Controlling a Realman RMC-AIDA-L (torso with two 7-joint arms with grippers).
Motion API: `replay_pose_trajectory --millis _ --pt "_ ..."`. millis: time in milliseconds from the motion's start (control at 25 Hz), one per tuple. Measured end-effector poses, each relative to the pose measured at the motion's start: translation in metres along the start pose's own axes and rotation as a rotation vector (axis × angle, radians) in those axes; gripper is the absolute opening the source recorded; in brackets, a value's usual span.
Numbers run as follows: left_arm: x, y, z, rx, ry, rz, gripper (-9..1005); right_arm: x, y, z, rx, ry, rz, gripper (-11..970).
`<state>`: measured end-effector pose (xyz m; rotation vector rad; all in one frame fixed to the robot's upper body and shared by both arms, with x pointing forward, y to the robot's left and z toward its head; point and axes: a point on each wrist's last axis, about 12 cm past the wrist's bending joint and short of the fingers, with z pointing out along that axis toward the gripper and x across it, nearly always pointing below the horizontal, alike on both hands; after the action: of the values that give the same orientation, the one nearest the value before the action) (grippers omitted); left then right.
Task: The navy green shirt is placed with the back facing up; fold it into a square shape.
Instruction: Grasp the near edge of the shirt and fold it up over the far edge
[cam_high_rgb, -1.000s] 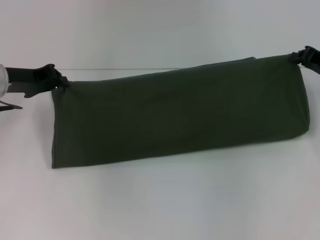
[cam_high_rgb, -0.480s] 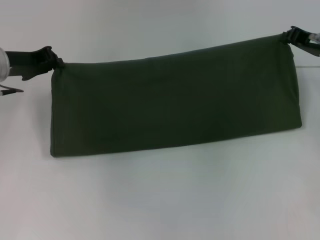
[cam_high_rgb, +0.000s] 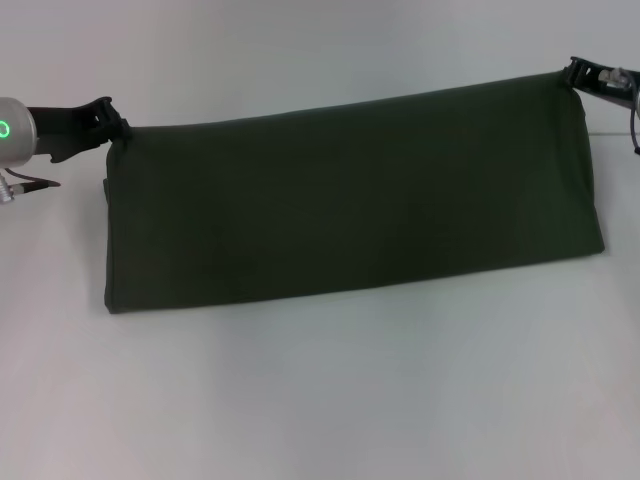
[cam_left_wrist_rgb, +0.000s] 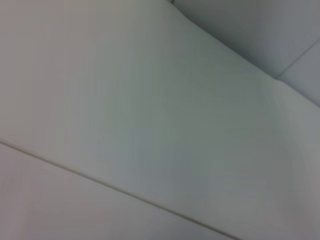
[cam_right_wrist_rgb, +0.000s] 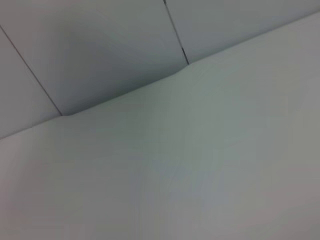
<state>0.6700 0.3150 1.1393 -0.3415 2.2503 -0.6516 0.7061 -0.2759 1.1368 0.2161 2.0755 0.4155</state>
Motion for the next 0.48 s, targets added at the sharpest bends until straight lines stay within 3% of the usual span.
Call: replay_pose_trajectory --millis 480 --pt "0.002 0.005 -0.002 -0.022 -0.026 -0.037 15 -0.01 0.015 0.003 -0.035 0.0 -0.045 58"
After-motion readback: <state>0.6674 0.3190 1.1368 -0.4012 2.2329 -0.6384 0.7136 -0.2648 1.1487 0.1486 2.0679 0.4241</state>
